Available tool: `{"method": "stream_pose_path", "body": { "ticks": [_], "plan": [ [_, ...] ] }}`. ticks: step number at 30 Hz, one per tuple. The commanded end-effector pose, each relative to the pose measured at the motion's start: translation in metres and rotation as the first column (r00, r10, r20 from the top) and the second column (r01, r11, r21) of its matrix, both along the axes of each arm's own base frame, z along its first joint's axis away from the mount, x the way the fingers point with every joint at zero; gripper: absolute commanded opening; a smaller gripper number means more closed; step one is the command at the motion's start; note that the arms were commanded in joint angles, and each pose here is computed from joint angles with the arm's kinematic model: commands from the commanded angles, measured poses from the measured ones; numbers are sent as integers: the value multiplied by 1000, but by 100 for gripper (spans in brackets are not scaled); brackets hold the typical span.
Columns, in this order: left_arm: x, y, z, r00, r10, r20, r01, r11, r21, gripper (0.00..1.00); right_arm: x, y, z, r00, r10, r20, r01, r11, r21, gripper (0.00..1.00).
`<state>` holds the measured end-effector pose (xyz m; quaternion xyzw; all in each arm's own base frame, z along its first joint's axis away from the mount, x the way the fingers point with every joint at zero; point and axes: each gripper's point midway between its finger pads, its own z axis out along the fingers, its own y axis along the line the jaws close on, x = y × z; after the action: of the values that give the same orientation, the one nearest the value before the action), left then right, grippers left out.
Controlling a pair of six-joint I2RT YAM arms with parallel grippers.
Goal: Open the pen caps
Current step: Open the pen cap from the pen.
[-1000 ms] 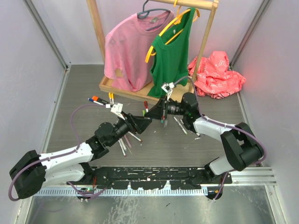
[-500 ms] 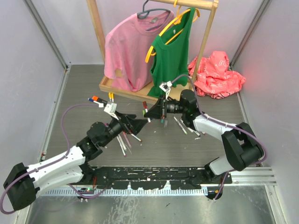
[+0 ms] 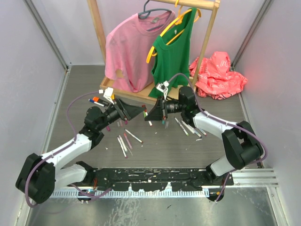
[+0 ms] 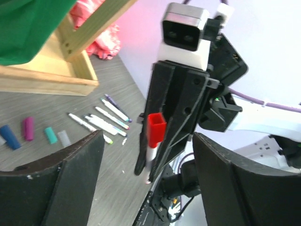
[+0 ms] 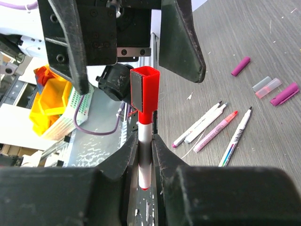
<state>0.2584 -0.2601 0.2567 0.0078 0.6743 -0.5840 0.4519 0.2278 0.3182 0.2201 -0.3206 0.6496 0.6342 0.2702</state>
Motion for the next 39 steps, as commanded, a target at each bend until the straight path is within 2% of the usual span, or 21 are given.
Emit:
{"method": "stream_pose_path", "body": {
  "ticks": [1,11,17,23,29,39],
  "plan": [
    [-15,-14,58,980,-135,144,153,980,-125,73,-4,1,18,996,73,55,-75,997,27,1],
    [-7,-25,53,976,-188,112,207,960,-188,48,-5,1,18,996,81,47,-83,996,25,1],
    [3,-28,40,982,-178,55,186,963,-195,39,-2,2,15,997,61,43,-61,998,16,1],
    [9,-25,23,992,-125,-12,122,979,-166,39,11,3,7,999,-10,50,12,999,-33,1],
    [3,-22,21,995,-94,-31,89,986,-141,39,19,3,0,997,-51,58,56,996,-70,1],
    [3,-26,10,997,-53,-62,50,997,-51,37,22,5,-5,996,-63,69,70,992,-104,1]
  ]
}}
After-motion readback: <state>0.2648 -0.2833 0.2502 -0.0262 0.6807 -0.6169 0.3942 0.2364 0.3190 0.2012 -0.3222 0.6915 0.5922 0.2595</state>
